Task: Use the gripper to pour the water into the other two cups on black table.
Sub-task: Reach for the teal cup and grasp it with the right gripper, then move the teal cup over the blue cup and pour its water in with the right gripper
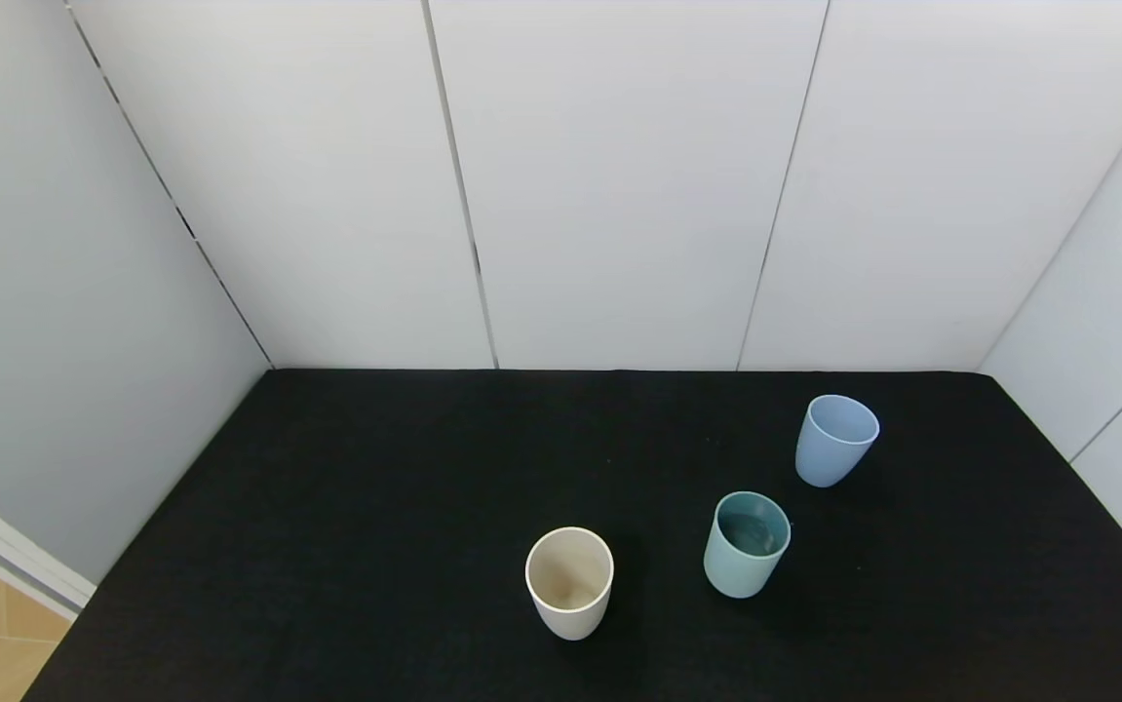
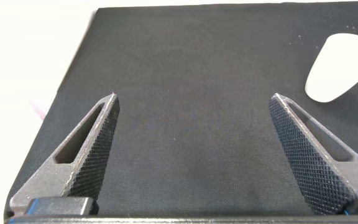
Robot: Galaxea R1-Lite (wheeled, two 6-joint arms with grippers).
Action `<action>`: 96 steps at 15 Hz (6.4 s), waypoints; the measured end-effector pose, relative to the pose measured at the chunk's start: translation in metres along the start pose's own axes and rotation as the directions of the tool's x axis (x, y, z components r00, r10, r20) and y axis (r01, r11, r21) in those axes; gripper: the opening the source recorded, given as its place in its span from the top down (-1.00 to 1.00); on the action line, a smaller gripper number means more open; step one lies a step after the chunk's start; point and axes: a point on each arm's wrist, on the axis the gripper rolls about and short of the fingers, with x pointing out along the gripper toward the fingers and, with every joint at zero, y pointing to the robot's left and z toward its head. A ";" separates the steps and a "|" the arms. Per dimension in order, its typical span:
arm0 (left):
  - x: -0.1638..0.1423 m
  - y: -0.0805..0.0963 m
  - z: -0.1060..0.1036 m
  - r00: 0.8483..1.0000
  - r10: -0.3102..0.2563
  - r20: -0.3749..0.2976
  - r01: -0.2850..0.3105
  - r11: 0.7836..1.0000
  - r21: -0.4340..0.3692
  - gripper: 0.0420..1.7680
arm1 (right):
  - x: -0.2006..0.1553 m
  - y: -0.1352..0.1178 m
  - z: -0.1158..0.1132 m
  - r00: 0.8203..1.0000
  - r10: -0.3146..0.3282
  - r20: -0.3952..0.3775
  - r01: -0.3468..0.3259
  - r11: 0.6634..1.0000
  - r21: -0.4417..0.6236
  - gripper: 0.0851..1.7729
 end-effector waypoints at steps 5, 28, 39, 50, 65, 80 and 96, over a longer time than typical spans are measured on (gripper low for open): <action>0.000 0.000 0.000 1.000 0.000 0.001 0.000 1.000 0.000 -0.94 | 0.038 0.000 0.007 0.980 0.054 -0.192 -0.061 0.998 -0.034 -0.92; 0.000 0.000 0.000 1.000 0.000 0.001 0.000 1.000 0.000 -0.94 | 0.186 0.062 -0.031 0.900 0.231 -0.370 -0.283 0.955 -0.091 -0.93; 0.000 0.000 0.000 1.000 0.000 0.002 0.000 1.000 0.000 -0.94 | 0.230 0.102 -0.051 0.886 0.274 -0.373 -0.335 0.936 -0.108 -0.93; 0.000 0.000 0.000 1.000 0.000 0.001 0.000 1.000 0.000 -0.94 | 0.265 0.114 -0.054 0.888 0.261 -0.379 -0.323 0.940 -0.110 -0.93; 0.000 0.000 0.000 1.000 0.000 0.001 0.000 1.000 0.000 -0.94 | 0.296 0.125 -0.057 0.907 0.273 -0.321 -0.320 0.942 -0.103 -0.93; 0.000 0.000 0.000 1.000 0.000 0.001 0.000 1.000 0.000 -0.94 | 0.310 0.126 -0.053 0.917 0.266 -0.299 -0.309 0.945 -0.107 -0.93; 0.000 0.000 0.000 1.000 0.000 0.001 0.000 1.000 0.000 -0.94 | 0.311 0.122 -0.046 0.923 0.256 -0.286 -0.295 0.950 -0.103 -0.37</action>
